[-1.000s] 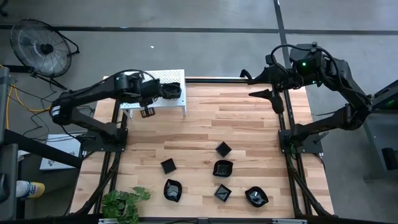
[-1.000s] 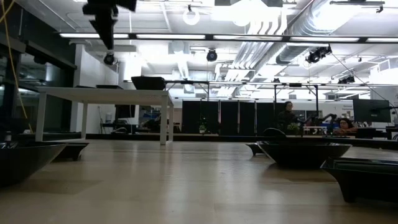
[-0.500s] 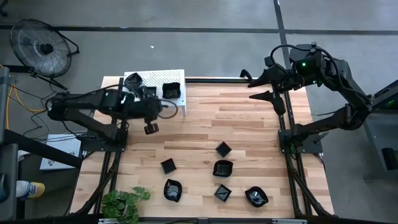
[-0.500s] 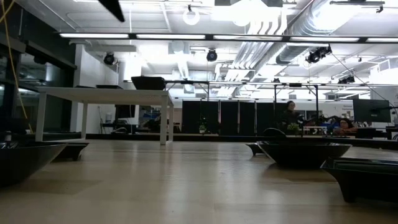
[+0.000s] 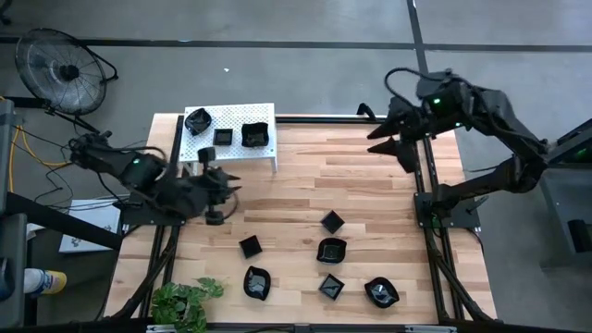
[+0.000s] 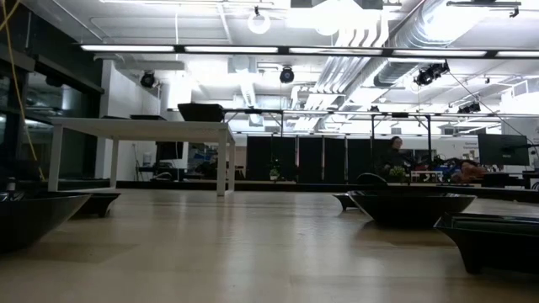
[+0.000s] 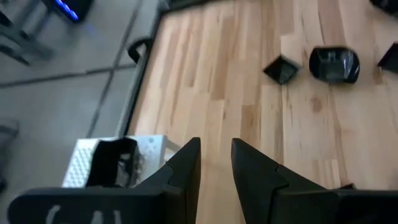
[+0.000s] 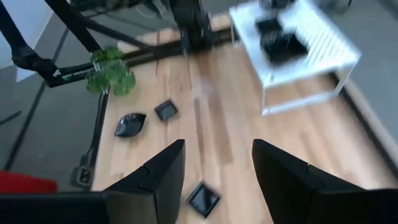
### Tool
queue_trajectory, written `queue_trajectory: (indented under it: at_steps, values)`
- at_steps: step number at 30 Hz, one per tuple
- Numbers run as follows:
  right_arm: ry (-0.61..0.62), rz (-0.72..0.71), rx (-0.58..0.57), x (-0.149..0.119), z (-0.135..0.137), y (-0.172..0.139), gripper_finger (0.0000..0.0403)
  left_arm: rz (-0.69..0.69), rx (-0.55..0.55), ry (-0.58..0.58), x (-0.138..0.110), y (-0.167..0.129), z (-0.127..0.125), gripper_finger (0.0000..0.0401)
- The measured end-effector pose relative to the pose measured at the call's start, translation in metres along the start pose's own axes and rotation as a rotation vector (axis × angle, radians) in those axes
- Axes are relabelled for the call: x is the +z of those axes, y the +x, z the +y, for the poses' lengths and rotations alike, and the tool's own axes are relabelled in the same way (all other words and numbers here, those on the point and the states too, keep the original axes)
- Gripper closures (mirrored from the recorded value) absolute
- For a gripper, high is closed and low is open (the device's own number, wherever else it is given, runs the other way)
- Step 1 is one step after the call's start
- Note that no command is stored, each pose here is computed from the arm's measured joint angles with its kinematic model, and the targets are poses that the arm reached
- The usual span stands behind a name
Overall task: Pick & Place Mini shaped plates
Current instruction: Stack the black square plate on top of the black square plate on the shelf
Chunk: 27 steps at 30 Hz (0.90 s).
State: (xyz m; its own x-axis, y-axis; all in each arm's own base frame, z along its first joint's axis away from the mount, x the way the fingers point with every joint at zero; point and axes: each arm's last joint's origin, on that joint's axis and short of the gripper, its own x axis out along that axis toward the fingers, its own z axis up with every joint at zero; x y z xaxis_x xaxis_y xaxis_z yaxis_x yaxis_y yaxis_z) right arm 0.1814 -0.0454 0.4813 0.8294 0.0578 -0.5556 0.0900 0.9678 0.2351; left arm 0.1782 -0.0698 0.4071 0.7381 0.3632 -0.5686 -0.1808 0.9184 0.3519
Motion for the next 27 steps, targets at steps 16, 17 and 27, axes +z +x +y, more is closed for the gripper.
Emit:
queue_trajectory:
  at_steps: [16,17,27]
  values:
    - [0.386,0.327,0.02,-0.099,-0.012,0.141,0.022,-0.184,0.03,0.051,-0.013,-0.046,0.002,0.0316]
    - [0.406,0.33,0.016,-0.108,-0.014,0.148,0.022,-0.185,0.025,0.056,-0.014,-0.047,0.001,0.0316]
    - [0.483,0.381,0.012,-0.174,-0.026,0.201,0.022,-0.188,-0.008,0.058,-0.014,-0.049,-0.002,0.0316]
